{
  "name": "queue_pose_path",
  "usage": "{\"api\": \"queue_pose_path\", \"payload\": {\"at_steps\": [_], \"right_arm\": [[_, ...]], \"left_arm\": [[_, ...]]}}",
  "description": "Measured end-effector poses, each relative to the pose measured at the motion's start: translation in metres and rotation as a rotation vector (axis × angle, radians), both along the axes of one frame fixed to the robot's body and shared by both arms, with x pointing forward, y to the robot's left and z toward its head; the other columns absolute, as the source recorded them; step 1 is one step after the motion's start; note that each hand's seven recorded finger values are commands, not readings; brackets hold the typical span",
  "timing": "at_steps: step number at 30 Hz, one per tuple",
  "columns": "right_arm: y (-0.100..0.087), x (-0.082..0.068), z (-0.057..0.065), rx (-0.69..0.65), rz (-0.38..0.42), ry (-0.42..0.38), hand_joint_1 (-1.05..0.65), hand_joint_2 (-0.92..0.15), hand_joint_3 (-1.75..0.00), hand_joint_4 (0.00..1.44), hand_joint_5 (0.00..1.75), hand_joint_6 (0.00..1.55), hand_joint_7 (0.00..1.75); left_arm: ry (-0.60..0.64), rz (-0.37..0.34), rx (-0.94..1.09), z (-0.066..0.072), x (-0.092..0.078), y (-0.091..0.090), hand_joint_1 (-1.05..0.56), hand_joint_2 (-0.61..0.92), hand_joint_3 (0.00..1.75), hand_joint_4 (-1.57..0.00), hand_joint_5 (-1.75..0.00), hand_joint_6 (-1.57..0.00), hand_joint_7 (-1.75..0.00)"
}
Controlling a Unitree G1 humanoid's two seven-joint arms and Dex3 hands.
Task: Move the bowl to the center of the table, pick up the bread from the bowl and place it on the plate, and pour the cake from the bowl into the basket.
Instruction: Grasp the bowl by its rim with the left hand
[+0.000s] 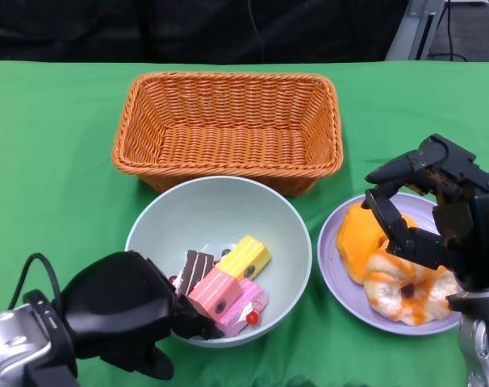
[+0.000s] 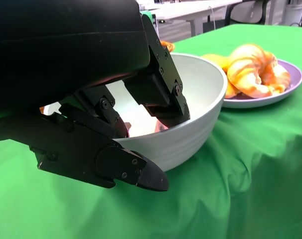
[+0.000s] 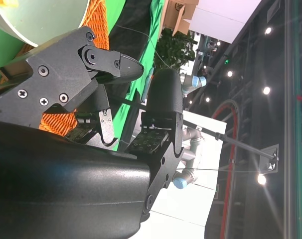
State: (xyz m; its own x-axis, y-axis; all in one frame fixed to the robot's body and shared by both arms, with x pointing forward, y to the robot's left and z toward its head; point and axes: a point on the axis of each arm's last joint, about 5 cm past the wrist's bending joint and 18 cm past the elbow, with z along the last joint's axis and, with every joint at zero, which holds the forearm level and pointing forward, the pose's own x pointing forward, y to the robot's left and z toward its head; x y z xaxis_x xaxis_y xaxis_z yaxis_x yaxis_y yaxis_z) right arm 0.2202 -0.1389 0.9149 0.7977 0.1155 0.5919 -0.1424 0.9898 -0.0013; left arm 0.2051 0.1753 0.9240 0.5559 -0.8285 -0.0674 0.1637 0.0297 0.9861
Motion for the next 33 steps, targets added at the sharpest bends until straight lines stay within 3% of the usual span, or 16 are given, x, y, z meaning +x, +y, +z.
{"api": "queue_pose_path", "payload": {"at_steps": [11,17,21,27,30,32,33], "right_arm": [[0.0,0.0,0.001,0.01,0.003,-0.003,-0.17,-0.54,-0.84,0.71,1.39,0.72,1.1],[0.001,-0.001,0.001,0.007,0.009,-0.007,-0.17,-0.53,-0.86,0.7,1.39,0.72,1.11],[0.001,-0.002,0.0,0.003,0.003,-0.002,-0.17,-0.53,-0.86,0.7,1.38,0.72,1.1],[0.002,-0.003,-0.001,0.005,0.005,0.0,-0.18,-0.52,-0.88,0.7,1.39,0.73,1.1],[0.002,-0.003,-0.001,0.002,0.005,0.001,-0.19,-0.53,-0.87,0.7,1.37,0.72,1.1],[0.003,-0.003,-0.001,0.001,0.006,0.001,-0.19,-0.54,-0.85,0.71,1.36,0.73,1.09],[0.003,-0.003,0.0,0.001,0.008,-0.001,-0.19,-0.54,-0.85,0.71,1.36,0.73,1.09]], "left_arm": [[0.029,0.067,0.115,-0.009,0.004,-0.007,-0.54,0.92,0.08,-0.92,0.0,-0.8,0.0],[-0.022,0.112,0.117,-0.009,0.003,-0.017,-0.48,0.92,0.06,-0.97,-0.02,-0.82,-0.01],[-0.047,0.131,0.087,-0.016,0.002,-0.021,-0.44,0.91,0.03,-1.01,-0.04,-0.87,-0.03],[-0.09,0.131,-0.083,-0.04,0.001,-0.022,-0.27,0.87,0.0,-1.17,-0.08,-1.06,-0.07],[-0.103,0.131,-0.148,-0.05,0.003,-0.021,-0.24,0.84,0.0,-1.26,-0.16,-1.16,-0.08],[-0.116,0.131,-0.165,-0.055,0.006,-0.022,-0.25,0.83,0.0,-1.19,-0.38,-1.22,-0.03],[-0.12,0.129,-0.169,-0.056,0.008,-0.022,-0.25,0.83,0.0,-1.11,-0.57,-1.24,-0.02]]}}
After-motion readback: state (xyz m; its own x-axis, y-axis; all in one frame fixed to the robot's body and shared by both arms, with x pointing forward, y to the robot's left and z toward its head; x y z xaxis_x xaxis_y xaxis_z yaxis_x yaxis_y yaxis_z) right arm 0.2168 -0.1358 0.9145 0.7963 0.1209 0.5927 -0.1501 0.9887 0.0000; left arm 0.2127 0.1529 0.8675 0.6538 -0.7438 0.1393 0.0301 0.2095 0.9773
